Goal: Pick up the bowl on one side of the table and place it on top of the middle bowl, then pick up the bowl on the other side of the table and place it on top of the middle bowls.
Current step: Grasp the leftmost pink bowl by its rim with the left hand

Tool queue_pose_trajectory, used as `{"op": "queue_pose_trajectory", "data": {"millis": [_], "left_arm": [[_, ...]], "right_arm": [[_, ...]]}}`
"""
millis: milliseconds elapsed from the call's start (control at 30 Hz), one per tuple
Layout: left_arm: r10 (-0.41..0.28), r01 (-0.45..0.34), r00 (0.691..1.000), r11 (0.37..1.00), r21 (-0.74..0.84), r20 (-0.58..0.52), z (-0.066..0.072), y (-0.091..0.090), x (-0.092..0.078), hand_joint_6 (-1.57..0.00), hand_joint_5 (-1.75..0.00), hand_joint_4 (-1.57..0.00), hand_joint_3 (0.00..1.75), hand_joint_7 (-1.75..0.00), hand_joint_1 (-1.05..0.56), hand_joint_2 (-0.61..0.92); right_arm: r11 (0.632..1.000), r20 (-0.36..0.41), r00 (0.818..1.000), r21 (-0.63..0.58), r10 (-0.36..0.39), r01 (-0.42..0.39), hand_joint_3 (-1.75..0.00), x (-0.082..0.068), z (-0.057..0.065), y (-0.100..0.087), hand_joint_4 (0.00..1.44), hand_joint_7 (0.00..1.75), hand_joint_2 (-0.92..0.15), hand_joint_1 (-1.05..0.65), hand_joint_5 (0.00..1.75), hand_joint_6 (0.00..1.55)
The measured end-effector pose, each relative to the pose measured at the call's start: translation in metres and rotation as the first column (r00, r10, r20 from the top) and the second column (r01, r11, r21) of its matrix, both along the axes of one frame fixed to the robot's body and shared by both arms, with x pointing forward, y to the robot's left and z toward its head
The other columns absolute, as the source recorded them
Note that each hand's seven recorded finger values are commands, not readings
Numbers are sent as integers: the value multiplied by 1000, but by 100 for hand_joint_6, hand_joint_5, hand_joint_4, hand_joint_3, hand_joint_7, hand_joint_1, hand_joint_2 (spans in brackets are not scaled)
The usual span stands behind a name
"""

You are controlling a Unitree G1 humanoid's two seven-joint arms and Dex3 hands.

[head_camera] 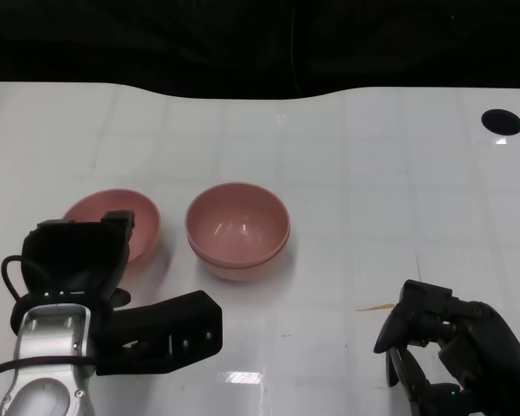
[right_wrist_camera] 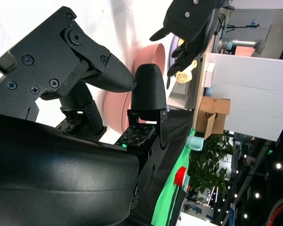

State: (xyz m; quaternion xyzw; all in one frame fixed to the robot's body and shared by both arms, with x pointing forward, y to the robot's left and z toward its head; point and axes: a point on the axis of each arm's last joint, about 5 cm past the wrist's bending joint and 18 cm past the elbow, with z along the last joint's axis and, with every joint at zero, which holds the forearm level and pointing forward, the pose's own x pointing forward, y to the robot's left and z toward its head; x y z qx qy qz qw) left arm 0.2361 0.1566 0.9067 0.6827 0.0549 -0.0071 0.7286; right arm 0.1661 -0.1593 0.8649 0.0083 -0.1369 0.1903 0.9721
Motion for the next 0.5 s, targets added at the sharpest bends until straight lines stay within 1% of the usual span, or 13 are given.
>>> {"op": "queue_pose_trajectory", "data": {"millis": [67,133,233,267,333,400,467,500], "left_arm": [[-7,7,1000,1000,4,-18,-3,-2,5,-45,-6,-57,1,-1,-49,91],[-11,11,999,1000,7,-43,-6,-3,11,-47,-6,-61,1,-2,-46,92],[-15,15,998,1000,8,-69,-12,-2,16,-55,-7,-67,4,-4,-42,92],[-19,19,997,1000,8,-81,-15,-2,18,-59,-8,-69,6,-5,-42,92],[-28,28,996,1000,-1,-90,-21,-1,21,-73,-9,-81,7,-8,-38,92],[-42,41,996,999,-13,-79,-26,1,24,-87,-14,-97,7,-10,-33,92],[-54,52,996,998,-31,-65,-29,2,27,-97,-16,-106,6,-10,-32,92],[-59,57,997,998,-38,-55,-30,3,28,-104,-27,-113,4,-9,-33,92]], "right_arm": [[1000,0,1000,1,0,0,-134,0,0,0,84,136,-39,-12,164,84],[1000,1,1000,3,1,-1,-134,0,0,1,83,136,-39,-13,164,84],[1000,1,1000,4,2,-2,-133,0,0,1,83,136,-39,-13,163,84],[1000,0,1000,3,1,-1,-133,-1,0,1,83,136,-40,-13,163,84],[1000,-1,1000,2,1,-1,-133,-1,0,1,82,135,-40,-13,163,83],[1000,-2,1000,1,1,-1,-132,-1,0,1,82,135,-40,-13,163,83],[1000,-2,1000,-1,2,-2,-132,-1,0,1,82,135,-40,-13,163,83],[1000,-2,1000,-1,3,-3,-132,-1,0,2,82,135,-39,-14,163,83]]}}
